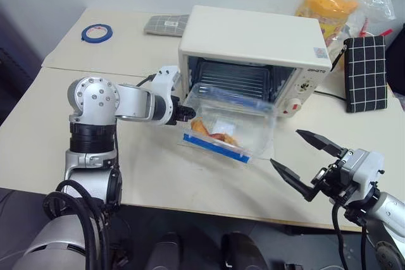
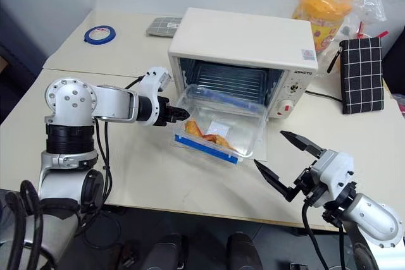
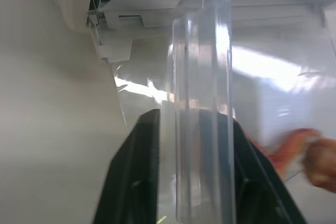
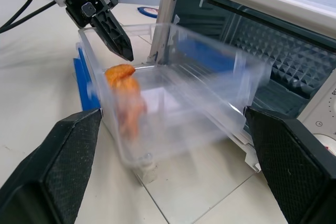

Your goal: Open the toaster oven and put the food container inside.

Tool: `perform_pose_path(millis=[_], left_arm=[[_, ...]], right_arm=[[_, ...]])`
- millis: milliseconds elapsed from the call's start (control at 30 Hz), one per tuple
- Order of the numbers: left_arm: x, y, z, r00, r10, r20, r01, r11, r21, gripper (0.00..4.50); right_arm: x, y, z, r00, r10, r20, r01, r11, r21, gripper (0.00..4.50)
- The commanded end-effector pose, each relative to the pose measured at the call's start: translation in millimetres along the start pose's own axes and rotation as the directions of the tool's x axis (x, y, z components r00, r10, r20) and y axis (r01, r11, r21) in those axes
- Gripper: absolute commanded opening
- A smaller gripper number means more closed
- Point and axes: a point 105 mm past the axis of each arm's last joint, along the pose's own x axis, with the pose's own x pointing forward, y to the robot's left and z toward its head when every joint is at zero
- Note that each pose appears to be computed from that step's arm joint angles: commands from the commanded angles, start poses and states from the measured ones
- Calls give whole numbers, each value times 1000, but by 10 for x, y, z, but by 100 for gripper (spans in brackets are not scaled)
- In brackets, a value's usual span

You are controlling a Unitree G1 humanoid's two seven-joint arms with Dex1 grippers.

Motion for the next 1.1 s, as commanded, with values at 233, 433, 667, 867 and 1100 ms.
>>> perform_pose_path(millis=[233, 433, 667, 867, 1100], left_arm=[[-333, -226, 394, 947, -235, 218, 230, 972, 48, 375], [-764, -8, 291, 883, -413, 222, 379, 907, 181, 375], [-858, 427, -250, 848, -523, 86, 429, 773, 466, 236], [-624, 241, -621, 802, -598, 13, 487, 666, 565, 47], [-275, 32, -723, 787, -616, 31, 460, 621, 635, 5]], right_arm=[[-100, -71, 172, 998, -53, 24, 54, 997, -53, 450], [-81, -6, 228, 998, 40, -40, -39, 999, 29, 450], [-10, 408, -108, 949, 243, -200, -207, 960, 187, 227], [143, 510, -351, 924, 284, -254, -236, 950, 205, 17], [425, 338, -396, 941, 254, -224, -219, 960, 172, 0]])
